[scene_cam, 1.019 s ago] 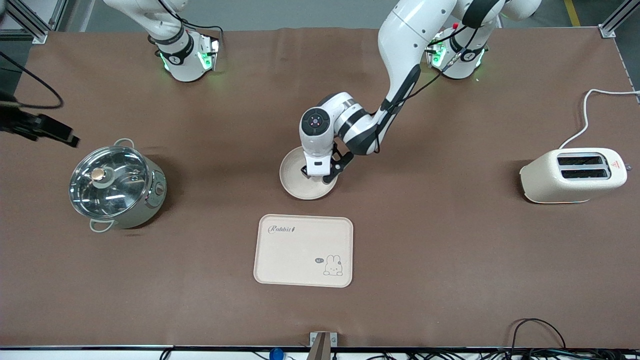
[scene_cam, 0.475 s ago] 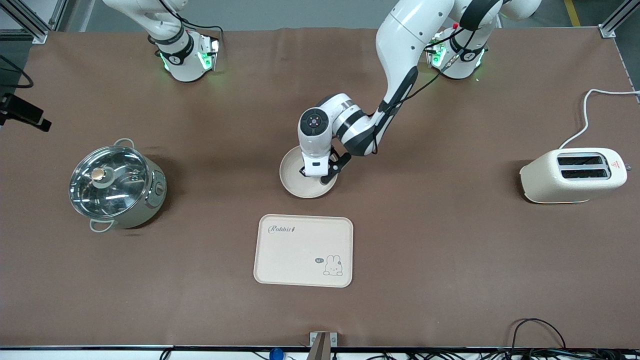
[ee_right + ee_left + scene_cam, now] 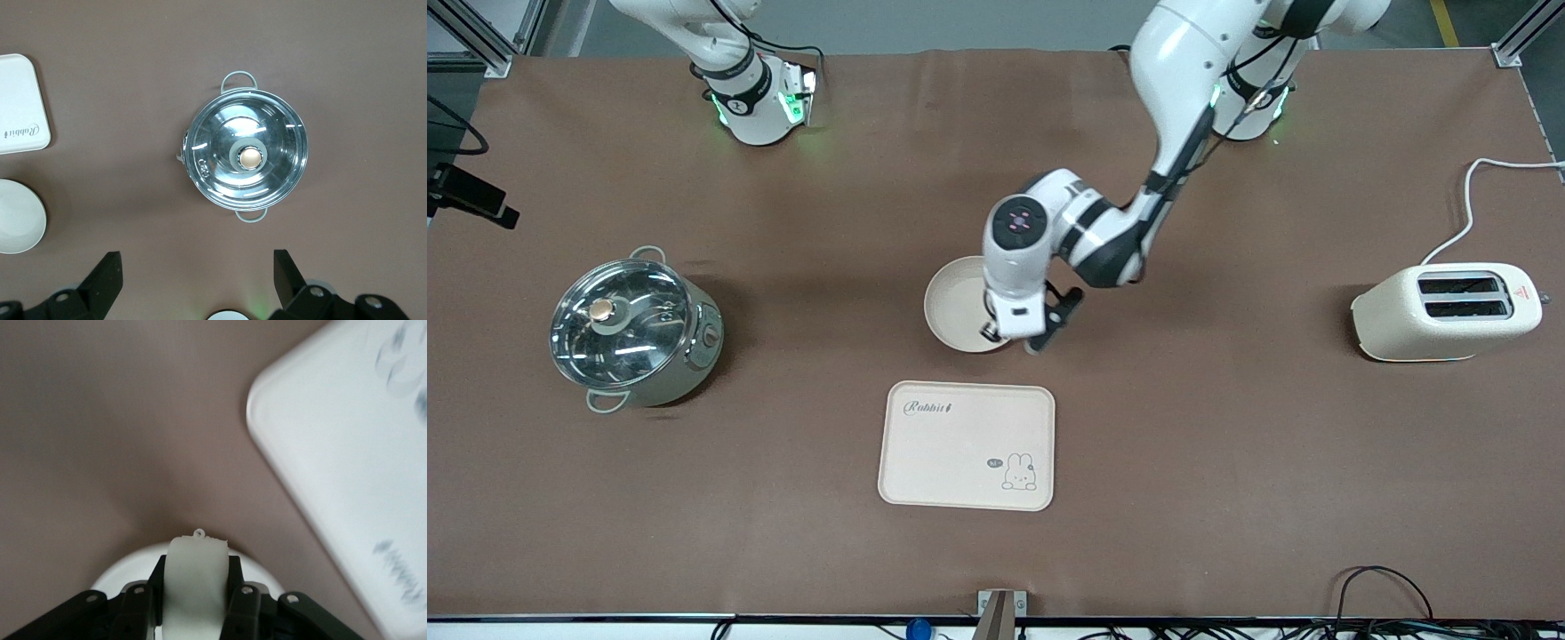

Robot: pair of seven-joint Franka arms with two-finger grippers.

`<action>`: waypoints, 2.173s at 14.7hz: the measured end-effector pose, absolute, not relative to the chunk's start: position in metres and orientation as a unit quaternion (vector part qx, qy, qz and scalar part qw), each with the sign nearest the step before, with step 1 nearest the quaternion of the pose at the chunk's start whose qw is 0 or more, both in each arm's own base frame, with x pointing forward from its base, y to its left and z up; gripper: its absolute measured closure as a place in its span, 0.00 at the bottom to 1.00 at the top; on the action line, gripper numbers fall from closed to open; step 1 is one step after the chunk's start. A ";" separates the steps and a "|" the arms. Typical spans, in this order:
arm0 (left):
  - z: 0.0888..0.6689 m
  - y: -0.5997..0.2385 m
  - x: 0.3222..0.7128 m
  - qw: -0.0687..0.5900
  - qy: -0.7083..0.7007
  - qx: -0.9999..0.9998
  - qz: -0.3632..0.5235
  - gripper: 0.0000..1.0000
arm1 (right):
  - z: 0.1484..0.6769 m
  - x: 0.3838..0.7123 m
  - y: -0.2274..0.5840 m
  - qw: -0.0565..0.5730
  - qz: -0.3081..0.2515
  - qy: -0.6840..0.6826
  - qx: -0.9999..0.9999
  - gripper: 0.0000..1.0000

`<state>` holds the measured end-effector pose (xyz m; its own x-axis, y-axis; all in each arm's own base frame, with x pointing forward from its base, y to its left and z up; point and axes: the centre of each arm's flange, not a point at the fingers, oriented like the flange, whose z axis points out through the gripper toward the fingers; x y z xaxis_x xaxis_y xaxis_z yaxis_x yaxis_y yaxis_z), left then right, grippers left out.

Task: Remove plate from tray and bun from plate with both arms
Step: 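Carry the bun with the left gripper toward the toaster and lower it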

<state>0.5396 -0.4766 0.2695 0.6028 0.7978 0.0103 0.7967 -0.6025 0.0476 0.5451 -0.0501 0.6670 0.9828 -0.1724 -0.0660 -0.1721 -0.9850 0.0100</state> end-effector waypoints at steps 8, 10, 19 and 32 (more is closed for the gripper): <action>0.224 -0.219 0.663 -0.099 0.429 0.898 0.026 0.56 | 0.674 0.542 -0.045 0.002 -0.032 -0.079 0.996 0.00; 0.208 -0.176 0.673 -0.107 0.419 0.902 0.009 0.55 | 0.675 0.541 -0.042 0.002 -0.032 -0.076 0.997 0.00; 0.202 -0.146 0.688 -0.096 0.410 0.907 0.013 0.00 | 0.675 0.540 -0.038 0.002 -0.034 -0.072 0.997 0.00; 0.527 -0.136 0.634 -0.088 0.129 0.986 0.053 0.00 | 0.675 0.540 -0.032 0.003 -0.036 -0.066 0.997 0.00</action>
